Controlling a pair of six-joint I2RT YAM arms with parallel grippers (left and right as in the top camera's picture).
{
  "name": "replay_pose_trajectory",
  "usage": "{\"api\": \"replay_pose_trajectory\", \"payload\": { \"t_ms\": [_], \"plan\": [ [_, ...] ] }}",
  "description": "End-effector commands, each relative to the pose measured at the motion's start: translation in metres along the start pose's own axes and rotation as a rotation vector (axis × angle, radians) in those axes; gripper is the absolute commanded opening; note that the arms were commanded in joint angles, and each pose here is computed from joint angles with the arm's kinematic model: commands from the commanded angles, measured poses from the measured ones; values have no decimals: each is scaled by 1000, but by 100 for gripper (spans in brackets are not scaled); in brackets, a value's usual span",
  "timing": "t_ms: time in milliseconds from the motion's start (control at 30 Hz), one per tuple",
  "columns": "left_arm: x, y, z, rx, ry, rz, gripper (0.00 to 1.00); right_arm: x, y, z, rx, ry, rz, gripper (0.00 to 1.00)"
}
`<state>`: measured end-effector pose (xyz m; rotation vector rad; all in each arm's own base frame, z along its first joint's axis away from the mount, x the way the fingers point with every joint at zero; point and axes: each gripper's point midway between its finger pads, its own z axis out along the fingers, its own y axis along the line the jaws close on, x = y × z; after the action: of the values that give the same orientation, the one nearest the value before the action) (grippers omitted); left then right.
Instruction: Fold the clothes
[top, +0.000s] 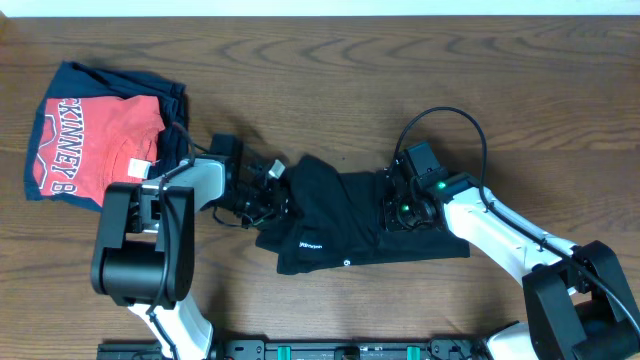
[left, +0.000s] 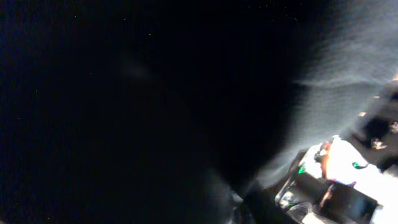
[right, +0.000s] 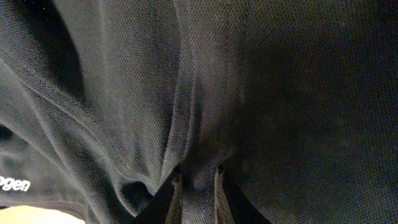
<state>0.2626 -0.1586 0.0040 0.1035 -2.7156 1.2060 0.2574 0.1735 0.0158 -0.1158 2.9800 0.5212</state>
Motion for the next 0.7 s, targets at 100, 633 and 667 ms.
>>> {"api": "replay_pose_trajectory", "payload": {
  "t_ms": [100, 633, 667],
  "plan": [
    [13, 33, 13, -142, 46, -55, 6, -3, 4, 0, -8, -5, -14, 17],
    [12, -2, -115, -509, -132, 10, 6, -39, -16, -72, 65, -167, 5, 20],
    [11, -12, -120, -502, -161, 38, 7, -41, -25, -75, 88, -173, 9, 20]
  ]
}}
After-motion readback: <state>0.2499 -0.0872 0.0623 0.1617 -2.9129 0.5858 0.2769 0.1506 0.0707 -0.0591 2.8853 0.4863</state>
